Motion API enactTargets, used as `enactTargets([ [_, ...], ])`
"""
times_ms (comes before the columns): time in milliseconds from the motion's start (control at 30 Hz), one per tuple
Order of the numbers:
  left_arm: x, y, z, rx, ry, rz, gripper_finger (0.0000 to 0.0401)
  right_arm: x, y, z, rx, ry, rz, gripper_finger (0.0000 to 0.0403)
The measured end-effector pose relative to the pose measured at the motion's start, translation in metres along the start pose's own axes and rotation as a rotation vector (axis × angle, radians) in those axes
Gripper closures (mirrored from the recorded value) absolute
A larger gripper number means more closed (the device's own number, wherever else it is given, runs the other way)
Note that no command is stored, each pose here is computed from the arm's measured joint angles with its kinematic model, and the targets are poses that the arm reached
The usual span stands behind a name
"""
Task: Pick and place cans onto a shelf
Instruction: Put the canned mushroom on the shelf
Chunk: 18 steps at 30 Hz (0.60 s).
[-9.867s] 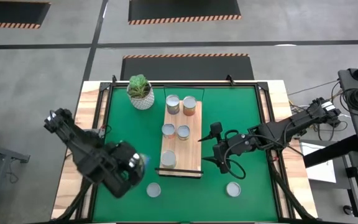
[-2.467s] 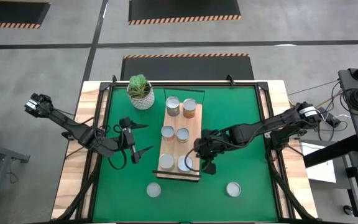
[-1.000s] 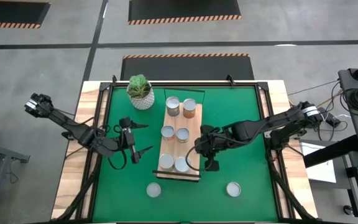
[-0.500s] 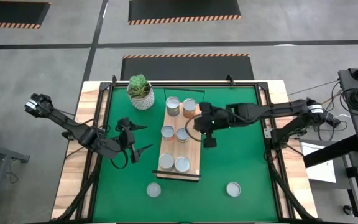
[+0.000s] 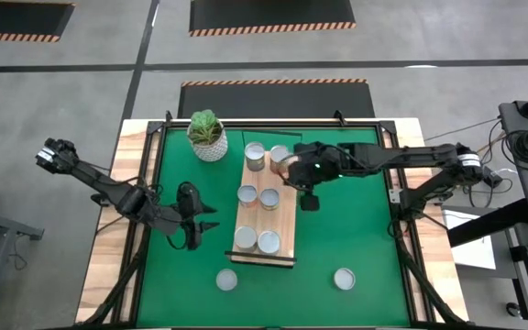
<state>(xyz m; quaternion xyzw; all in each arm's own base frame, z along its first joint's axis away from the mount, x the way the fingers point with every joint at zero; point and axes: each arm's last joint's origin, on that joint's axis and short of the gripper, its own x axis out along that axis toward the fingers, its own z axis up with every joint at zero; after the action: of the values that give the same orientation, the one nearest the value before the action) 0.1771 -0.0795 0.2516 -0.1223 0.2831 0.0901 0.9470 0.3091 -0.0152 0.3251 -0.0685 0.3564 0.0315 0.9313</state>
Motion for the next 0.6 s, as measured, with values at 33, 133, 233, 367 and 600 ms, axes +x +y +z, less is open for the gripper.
enactTargets([
  [33, 0.001, -0.001, -0.002, -0.026, 0.029, -0.021, 0.0241, -0.007, 0.005, -0.001, 0.018, 0.016, 0.016, 0.0390],
  [133, 0.001, -0.003, -0.005, -0.151, 0.110, -0.084, 0.0263, -0.031, 0.023, -0.002, 0.071, 0.034, 0.060, 0.0390],
  [233, 0.004, -0.009, -0.009, -0.319, 0.195, -0.147, 0.0269, -0.050, 0.041, -0.004, 0.098, 0.027, 0.101, 0.0390],
  [367, 0.010, -0.023, -0.021, -0.470, 0.294, -0.139, 0.0270, -0.060, 0.065, -0.010, 0.048, 0.005, 0.086, 0.0390],
  [600, 0.014, -0.080, -0.016, -0.607, 0.415, -0.110, 0.0270, -0.058, 0.091, -0.017, -0.062, -0.005, 0.054, 0.0390],
])
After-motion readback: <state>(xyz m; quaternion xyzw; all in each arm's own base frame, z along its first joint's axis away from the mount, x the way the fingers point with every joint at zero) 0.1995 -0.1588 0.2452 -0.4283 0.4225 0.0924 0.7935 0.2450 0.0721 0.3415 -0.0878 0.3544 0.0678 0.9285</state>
